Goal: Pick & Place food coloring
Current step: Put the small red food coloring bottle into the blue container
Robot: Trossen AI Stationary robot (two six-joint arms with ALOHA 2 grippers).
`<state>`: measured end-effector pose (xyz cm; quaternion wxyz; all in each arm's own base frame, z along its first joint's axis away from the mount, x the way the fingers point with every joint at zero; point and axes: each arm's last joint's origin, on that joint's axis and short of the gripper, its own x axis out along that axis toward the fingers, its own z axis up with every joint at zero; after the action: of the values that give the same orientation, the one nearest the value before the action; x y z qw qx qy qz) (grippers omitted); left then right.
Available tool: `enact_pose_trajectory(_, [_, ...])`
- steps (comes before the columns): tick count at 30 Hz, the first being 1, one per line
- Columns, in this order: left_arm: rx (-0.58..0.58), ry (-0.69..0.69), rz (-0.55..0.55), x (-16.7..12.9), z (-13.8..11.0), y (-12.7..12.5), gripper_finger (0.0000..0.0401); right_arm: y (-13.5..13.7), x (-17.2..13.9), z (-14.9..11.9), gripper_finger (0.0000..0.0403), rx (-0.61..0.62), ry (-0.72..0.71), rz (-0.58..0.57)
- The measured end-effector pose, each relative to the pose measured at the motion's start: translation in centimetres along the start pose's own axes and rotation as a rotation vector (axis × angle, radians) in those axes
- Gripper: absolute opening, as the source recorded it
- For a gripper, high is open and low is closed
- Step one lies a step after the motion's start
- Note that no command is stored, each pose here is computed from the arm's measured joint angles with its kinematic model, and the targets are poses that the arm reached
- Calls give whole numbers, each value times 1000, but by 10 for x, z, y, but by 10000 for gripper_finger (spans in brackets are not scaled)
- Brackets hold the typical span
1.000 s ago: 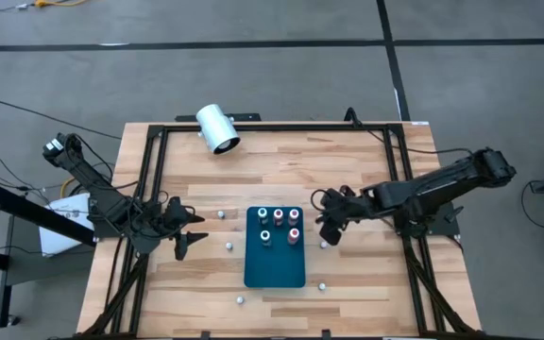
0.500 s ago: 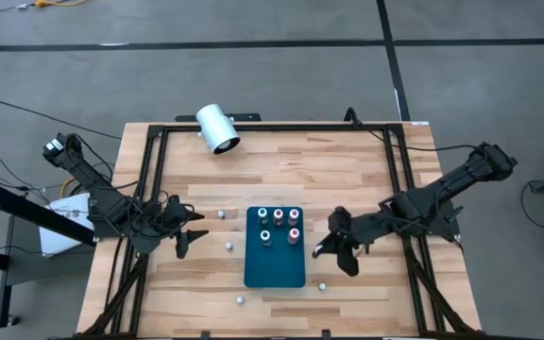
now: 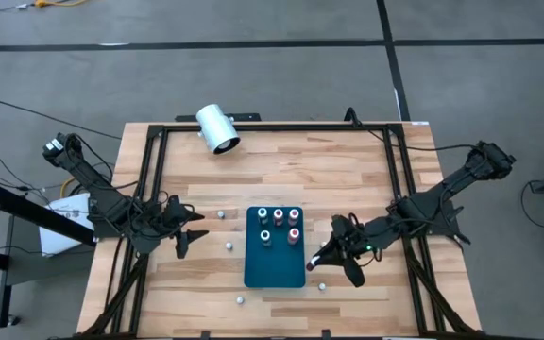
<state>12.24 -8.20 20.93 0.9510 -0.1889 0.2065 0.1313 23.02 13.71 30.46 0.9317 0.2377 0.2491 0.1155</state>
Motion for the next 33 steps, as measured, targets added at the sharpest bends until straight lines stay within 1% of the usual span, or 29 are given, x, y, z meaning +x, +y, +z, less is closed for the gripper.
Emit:
enact_pose_trajectory(8, [-1,0,0,0,0,0,242,2,0,1,41,1,-40,-13])
enact_pose_trajectory(12, [-1,0,0,0,0,0,242,3,10,0,39,-15,-26,-36])
enact_pose_trajectory(14, [-1,0,0,0,0,0,242,9,18,5,38,-38,-21,-39])
enact_pose_trajectory(20, [0,0,0,0,0,0,242,16,47,11,43,-97,118,-150])
enact_pose_trajectory(23, [0,1,0,0,0,0,242,18,60,14,42,-118,155,-180])
enact_pose_trajectory(26, [-1,1,-1,0,0,0,242,15,74,15,40,-122,175,-224])
enact_pose_trajectory(28, [0,1,0,0,0,0,242,9,83,9,41,-131,204,-272])
enact_pose_trajectory(33, [1,7,-5,0,0,0,242,-6,112,-11,44,-107,251,-386])
